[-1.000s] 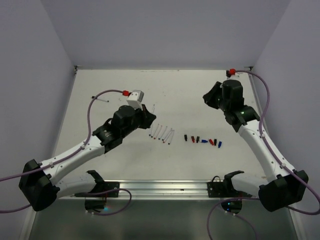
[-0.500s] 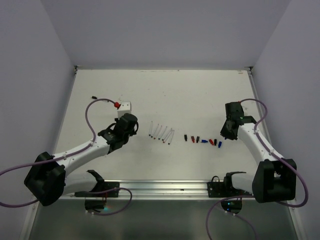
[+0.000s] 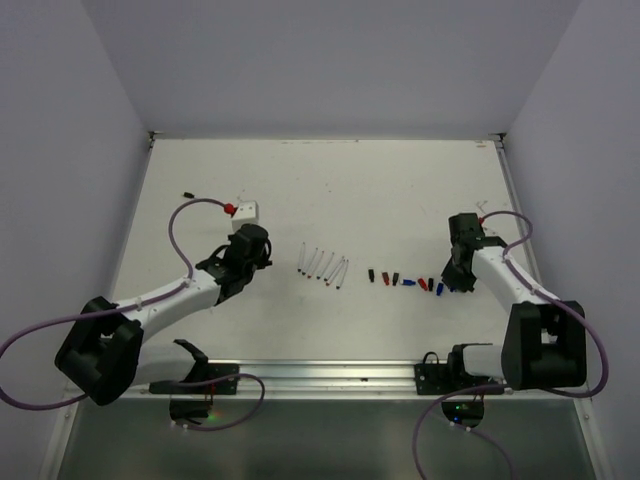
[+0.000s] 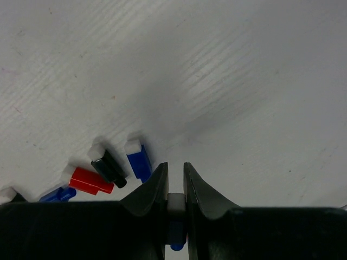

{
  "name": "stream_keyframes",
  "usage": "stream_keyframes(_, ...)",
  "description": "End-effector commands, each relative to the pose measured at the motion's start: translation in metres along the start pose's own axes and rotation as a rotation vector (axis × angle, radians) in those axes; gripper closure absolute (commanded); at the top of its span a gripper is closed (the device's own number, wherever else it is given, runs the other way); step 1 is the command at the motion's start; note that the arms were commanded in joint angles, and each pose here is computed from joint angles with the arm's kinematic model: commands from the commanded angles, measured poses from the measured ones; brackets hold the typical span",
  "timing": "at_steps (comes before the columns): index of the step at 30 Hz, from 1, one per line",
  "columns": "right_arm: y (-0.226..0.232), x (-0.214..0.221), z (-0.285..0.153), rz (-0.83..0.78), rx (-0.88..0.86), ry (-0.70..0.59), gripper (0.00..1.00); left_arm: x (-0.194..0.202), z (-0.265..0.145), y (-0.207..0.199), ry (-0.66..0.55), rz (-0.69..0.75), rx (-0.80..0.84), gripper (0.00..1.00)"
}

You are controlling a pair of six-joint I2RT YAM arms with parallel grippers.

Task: Open the pen caps

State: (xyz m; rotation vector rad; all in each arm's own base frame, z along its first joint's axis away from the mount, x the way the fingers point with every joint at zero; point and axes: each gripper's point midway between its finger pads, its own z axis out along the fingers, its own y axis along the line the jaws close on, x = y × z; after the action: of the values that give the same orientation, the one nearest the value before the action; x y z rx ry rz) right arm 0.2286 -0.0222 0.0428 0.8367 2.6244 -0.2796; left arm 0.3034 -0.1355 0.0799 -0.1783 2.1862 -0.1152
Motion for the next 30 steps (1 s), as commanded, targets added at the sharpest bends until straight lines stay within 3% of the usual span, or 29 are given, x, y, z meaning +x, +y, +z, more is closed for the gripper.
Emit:
stream_keyframes(1,0.005,0.008,0.01,0.049,-0.014,0.027,1.0,-0.016,0.005,-0.01,-0.048,-0.026,0.046,1.0)
stream_keyframes(4,0.003,0.013,0.014,0.053,0.001,0.039,1.0,-0.019,0.004,-0.01,-0.05,-0.019,0.046,1.0)
stream_keyframes(9,0.005,0.01,0.017,0.053,0.005,0.035,0.86,-0.017,0.007,-0.008,-0.042,-0.014,0.043,1.0)
stream_keyframes(18,0.006,0.004,0.019,0.034,0.011,0.025,0.73,-0.009,0.016,-0.011,-0.01,-0.006,0.052,1.0)
stream_keyframes(21,0.006,0.001,0.018,0.035,0.006,0.008,0.63,-0.005,0.018,-0.012,0.001,0.001,0.062,1.0)
stream_keyframes(30,0.01,-0.009,0.01,0.04,-0.03,-0.035,0.6,-0.002,0.024,-0.013,0.011,0.013,0.066,1.0)
